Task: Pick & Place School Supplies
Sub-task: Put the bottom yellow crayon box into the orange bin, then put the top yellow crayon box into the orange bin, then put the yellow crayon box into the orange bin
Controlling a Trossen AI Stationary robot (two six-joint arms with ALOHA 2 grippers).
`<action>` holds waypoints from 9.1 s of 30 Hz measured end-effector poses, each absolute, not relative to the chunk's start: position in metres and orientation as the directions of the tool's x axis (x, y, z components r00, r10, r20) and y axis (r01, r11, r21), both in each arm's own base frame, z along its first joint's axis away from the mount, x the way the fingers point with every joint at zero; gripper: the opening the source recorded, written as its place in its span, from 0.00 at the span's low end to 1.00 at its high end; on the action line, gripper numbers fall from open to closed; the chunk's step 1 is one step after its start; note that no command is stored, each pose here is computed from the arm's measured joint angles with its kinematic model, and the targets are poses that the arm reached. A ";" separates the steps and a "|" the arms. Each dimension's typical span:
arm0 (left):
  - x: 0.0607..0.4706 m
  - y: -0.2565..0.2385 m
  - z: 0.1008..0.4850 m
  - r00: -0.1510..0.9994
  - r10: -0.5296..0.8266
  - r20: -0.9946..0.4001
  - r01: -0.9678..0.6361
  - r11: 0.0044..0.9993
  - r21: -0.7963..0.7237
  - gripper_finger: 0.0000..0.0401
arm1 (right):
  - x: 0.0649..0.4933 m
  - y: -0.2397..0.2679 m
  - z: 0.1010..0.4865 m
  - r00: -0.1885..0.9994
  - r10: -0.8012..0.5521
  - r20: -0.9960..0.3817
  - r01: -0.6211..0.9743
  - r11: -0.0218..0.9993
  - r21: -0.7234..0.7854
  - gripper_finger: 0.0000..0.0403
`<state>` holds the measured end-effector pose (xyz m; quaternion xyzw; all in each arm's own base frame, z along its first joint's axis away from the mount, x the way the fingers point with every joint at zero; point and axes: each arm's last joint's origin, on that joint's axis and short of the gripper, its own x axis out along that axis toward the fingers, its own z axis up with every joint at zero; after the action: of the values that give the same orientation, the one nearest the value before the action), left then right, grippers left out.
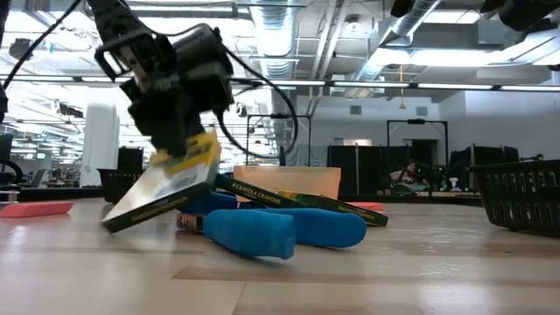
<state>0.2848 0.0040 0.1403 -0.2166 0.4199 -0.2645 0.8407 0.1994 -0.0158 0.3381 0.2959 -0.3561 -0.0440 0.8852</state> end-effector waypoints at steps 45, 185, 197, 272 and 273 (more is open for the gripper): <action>0.314 0.169 0.208 0.853 0.053 -0.518 -0.224 0.936 -0.272 0.00 | 0.199 -0.025 0.352 0.729 -0.272 0.628 -0.135 0.842 0.522 0.65; 0.373 0.047 0.121 0.615 -0.464 -0.637 -0.273 0.633 -0.724 0.42 | 0.199 -0.029 0.352 0.733 -0.246 0.634 -0.140 0.858 0.494 0.65; 0.377 0.037 0.105 0.577 -0.522 -0.628 -0.253 0.617 -0.745 0.42 | 0.199 -0.029 0.352 0.734 -0.246 0.634 -0.142 0.857 0.496 0.65; 0.295 0.209 0.205 0.870 -0.058 -0.489 -0.297 0.731 -0.614 0.23 | 0.199 -0.030 0.367 0.711 -0.249 0.658 -0.122 0.878 0.463 0.65; 0.294 0.209 0.209 0.878 -0.049 -0.475 -0.288 0.738 -0.610 0.27 | 0.199 -0.030 0.367 0.711 -0.249 0.658 -0.121 0.878 0.463 0.65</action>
<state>0.2941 0.2088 0.2093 -0.3555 0.2376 0.0662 0.9016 0.1987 -0.0299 0.3668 0.2446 -0.3785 -0.0357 0.8920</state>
